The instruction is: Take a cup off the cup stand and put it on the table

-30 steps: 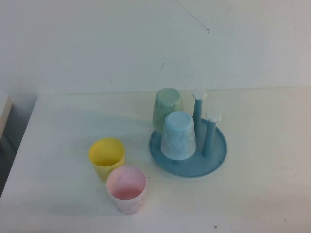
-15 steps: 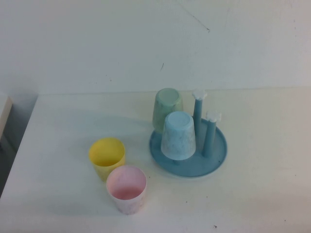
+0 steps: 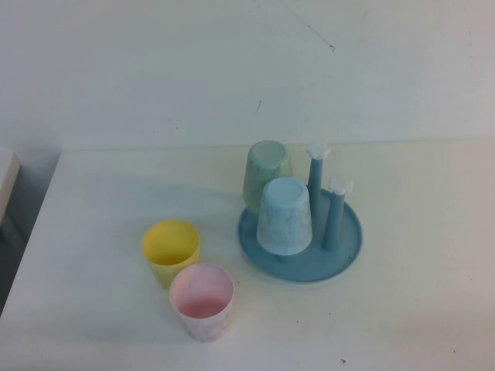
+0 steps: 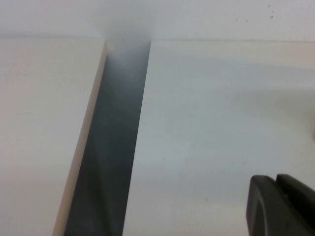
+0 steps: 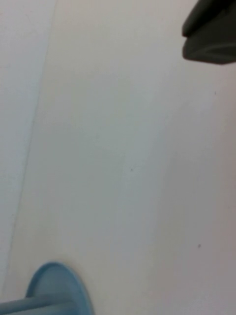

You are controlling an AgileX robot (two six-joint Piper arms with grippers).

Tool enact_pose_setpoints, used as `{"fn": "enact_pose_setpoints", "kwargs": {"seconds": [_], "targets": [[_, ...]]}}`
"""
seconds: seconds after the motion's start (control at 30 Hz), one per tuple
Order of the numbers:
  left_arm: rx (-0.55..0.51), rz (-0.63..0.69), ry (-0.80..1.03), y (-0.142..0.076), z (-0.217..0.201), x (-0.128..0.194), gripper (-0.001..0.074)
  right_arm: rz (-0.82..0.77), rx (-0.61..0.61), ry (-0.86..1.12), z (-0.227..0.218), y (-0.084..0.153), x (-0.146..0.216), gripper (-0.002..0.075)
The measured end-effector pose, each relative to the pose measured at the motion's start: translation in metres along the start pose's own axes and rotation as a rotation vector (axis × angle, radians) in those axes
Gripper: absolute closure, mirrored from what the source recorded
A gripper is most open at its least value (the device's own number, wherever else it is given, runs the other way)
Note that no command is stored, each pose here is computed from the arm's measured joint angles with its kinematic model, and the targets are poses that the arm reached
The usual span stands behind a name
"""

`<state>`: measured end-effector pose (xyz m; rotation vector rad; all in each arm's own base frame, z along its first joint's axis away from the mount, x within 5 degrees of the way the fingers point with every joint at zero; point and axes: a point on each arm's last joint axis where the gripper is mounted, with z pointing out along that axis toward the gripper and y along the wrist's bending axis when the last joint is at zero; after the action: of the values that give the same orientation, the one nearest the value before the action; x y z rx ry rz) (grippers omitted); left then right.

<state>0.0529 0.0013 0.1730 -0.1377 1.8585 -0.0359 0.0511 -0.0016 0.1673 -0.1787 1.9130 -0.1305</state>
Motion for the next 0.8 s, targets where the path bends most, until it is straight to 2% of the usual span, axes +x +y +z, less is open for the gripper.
{"fn": "enact_pose_setpoints", "kwargs": {"seconds": [0.07,0.2,0.8], "targets": [[0.0,0.0,0.0,0.0,0.0,0.0,0.0738,-0.092,0.025,0.004,0.0,-0.0023,0.0002,0.0728],[0.0,0.0,0.0,0.0,0.0,0.0,0.0738,-0.149,0.043,0.008,-0.0001,-0.004,0.0005,0.0728],[0.0,0.0,0.0,0.0,0.0,0.0,0.0738,-0.162,0.048,0.003,-0.0001,-0.0043,-0.0001,0.0728]]}}
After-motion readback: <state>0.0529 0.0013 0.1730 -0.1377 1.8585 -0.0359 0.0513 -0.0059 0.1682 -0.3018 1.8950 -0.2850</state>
